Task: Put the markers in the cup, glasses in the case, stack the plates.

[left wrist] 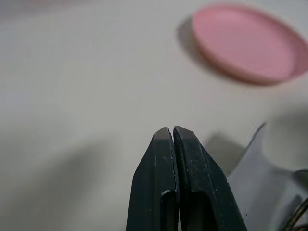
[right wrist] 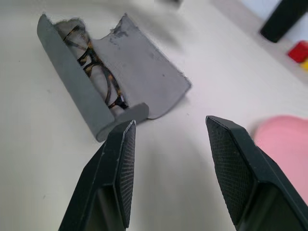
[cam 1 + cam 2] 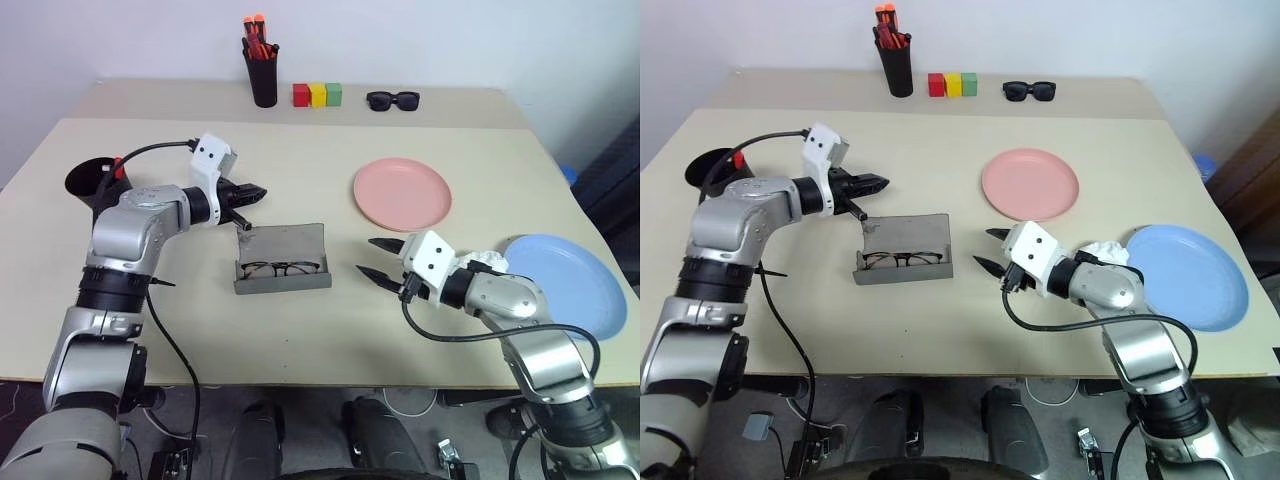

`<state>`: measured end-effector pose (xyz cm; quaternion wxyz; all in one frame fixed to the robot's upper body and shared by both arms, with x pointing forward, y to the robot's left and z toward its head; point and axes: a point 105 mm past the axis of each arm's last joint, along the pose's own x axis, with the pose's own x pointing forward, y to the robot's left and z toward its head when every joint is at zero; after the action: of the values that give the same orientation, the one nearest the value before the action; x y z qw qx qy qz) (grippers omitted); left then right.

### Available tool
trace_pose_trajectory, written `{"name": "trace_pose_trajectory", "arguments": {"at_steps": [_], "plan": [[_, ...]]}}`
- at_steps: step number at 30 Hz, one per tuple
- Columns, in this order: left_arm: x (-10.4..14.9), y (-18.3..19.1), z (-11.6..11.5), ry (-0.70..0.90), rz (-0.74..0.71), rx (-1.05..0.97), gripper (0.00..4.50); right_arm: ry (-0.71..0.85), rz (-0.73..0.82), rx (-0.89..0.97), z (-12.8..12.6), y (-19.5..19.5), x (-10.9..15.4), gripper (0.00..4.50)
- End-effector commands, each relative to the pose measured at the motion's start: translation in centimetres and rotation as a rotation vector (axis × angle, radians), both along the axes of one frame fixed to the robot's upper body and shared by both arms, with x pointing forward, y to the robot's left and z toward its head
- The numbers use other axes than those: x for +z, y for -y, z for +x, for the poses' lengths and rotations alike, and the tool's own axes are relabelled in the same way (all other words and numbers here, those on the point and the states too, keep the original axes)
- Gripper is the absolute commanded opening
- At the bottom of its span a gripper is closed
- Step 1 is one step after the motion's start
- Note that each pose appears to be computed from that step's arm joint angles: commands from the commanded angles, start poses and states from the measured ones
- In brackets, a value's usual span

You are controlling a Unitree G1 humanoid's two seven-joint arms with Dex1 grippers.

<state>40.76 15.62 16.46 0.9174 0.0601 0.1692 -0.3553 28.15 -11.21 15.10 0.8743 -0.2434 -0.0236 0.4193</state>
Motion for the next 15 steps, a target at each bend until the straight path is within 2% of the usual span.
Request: {"name": "trace_pose_trajectory", "arguments": {"at_steps": [1, 7, 15], "plan": [[-0.7, -0.4, 0.9, -0.033, 0.054, -0.025, 0.04, 0.058, 0.065, -0.024, -1.0, 0.2, 1.8, 2.31], [-2.2, 0.5, 1.2, -0.105, 0.097, -0.122, 0.04, 0.04, 0.066, -0.083, -1.6, 1.0, 1.1, 2.31], [-2.1, 0.5, -1.3, -0.088, 0.108, -0.322, 0.04, 0.049, 0.079, -0.109, -1.3, 1.1, 1.4, 2.31]]}}
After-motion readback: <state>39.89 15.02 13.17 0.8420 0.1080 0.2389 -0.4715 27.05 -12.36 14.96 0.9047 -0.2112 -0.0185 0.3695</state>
